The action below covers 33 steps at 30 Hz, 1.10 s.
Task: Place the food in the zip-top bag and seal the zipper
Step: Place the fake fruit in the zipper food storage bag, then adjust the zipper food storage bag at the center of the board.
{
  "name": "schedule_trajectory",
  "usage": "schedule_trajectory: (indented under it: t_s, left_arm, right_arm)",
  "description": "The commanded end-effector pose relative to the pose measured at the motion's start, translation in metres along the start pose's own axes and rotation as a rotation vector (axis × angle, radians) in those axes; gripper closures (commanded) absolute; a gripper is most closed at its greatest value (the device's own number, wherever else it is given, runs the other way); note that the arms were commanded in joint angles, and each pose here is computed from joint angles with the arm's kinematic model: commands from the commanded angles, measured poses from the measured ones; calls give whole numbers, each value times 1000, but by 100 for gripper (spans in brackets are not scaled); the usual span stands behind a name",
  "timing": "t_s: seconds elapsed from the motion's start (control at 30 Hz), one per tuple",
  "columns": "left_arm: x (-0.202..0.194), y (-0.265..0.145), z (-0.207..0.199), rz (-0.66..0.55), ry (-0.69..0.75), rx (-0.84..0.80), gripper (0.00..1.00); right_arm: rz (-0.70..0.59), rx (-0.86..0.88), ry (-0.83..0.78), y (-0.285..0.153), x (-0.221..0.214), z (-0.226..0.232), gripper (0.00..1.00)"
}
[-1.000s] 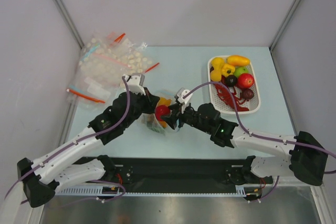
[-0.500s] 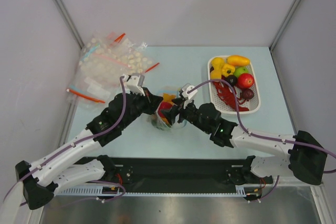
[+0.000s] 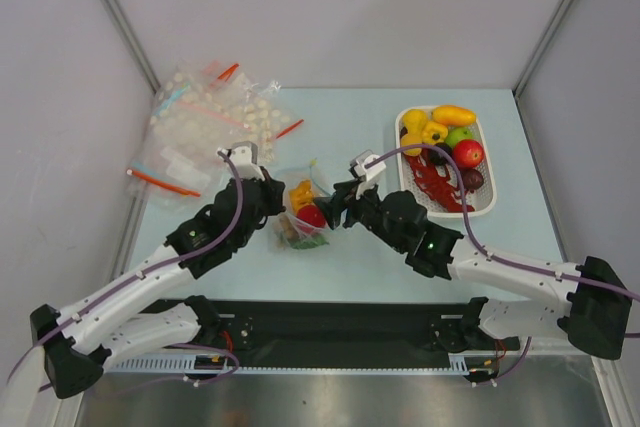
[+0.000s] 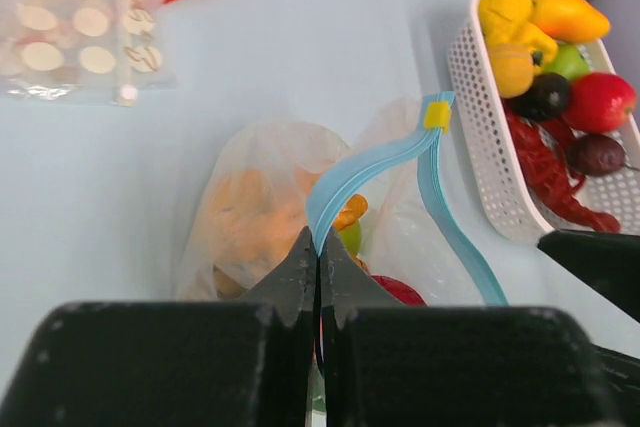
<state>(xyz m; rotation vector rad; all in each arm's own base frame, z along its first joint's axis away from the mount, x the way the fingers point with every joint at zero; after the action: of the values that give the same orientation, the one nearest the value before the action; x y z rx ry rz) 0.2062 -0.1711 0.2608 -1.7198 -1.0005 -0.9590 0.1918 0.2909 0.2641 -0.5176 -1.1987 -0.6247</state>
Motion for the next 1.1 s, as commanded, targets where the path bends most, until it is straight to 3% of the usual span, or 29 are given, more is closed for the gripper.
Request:
schedule_trajectory:
  t_s: [0.0,0.43,0.57,0.73,1.07]
  left_arm:
    - [30,-11,10,-115,-78,96,100]
    - [38,-26,26,-203,-138,143,100]
    - [38,-26,26,-204,-138,144,100]
    - [37,-24,25,-197,-128,142,99]
    - [35,-20,19,-184,-114,110,98]
  right_arm:
    - [-10,-64,45,4,20,2,37]
    - [229,-170,85,36,-18,-8,38]
    - [289,-61,149,43,-28,-5,39]
    - [269,95,172,42,-26,11,42]
    - [246,102,159,38,-21,14,47]
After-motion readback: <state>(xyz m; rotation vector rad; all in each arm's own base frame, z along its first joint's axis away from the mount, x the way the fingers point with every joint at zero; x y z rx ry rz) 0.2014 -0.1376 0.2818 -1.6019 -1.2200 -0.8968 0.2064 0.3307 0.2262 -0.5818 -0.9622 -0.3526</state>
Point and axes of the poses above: each gripper's point midway between its finger pads, its own y axis out along the fingers, its own z axis along the line the jaws close on, x = y × z, the point moved 6 cm from there along -y, back along the fingers, and after that the axes turned 5 degrees about y, right-handed, at the moved point
